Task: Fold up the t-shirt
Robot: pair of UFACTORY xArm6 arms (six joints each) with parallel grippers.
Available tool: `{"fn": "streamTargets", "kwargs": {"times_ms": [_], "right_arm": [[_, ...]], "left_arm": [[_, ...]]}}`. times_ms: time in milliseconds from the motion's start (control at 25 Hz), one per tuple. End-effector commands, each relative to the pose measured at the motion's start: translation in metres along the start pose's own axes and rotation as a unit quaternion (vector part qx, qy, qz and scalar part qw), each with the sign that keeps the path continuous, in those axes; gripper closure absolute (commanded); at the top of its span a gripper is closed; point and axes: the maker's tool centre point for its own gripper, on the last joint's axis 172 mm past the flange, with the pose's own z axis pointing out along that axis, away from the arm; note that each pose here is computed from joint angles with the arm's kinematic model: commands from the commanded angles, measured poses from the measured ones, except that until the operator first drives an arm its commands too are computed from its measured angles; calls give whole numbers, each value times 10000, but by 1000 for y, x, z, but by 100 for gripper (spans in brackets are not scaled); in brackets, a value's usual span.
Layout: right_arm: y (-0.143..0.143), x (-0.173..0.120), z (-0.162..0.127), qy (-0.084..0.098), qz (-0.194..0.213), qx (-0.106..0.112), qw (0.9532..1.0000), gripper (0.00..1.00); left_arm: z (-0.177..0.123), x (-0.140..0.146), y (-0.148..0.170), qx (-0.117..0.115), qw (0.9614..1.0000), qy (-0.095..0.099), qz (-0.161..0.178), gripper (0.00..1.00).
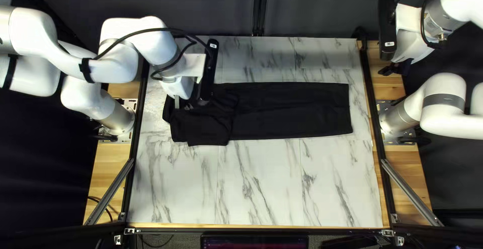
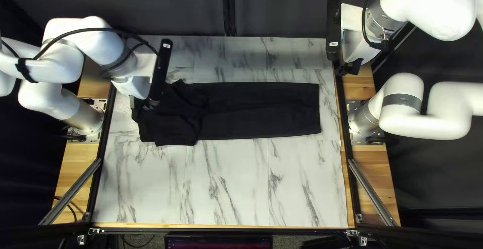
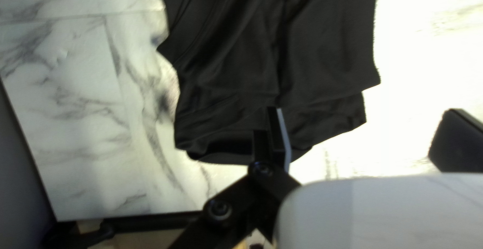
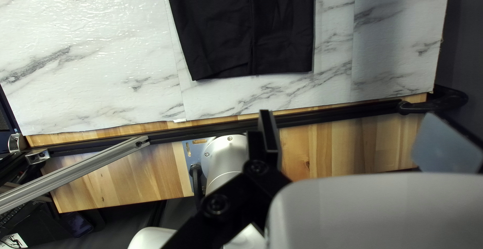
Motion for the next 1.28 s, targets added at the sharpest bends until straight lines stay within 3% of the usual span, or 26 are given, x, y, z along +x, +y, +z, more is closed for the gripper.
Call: {"fn": "streamTargets", "kwargs": {"times_ms": [40,400,680,960,1280], "right_arm": [[0,0,0,0,0,0,10000,0],[0,0,0,0,0,0,10000,0],[0,0,0,0,0,0,10000,0],[0,0,0,0,0,0,10000,0],[0,0,0,0,0,0,10000,0]], "left_arm": [[3,1,15,-87,9999,56,65,0],[25,-15,48,-216,9994,104,241,0],[30,-16,47,-299,9990,109,310,0],[-28,-6,33,-284,9984,68,490,0],[-99,1,18,-13,9982,-45,604,0]]}}
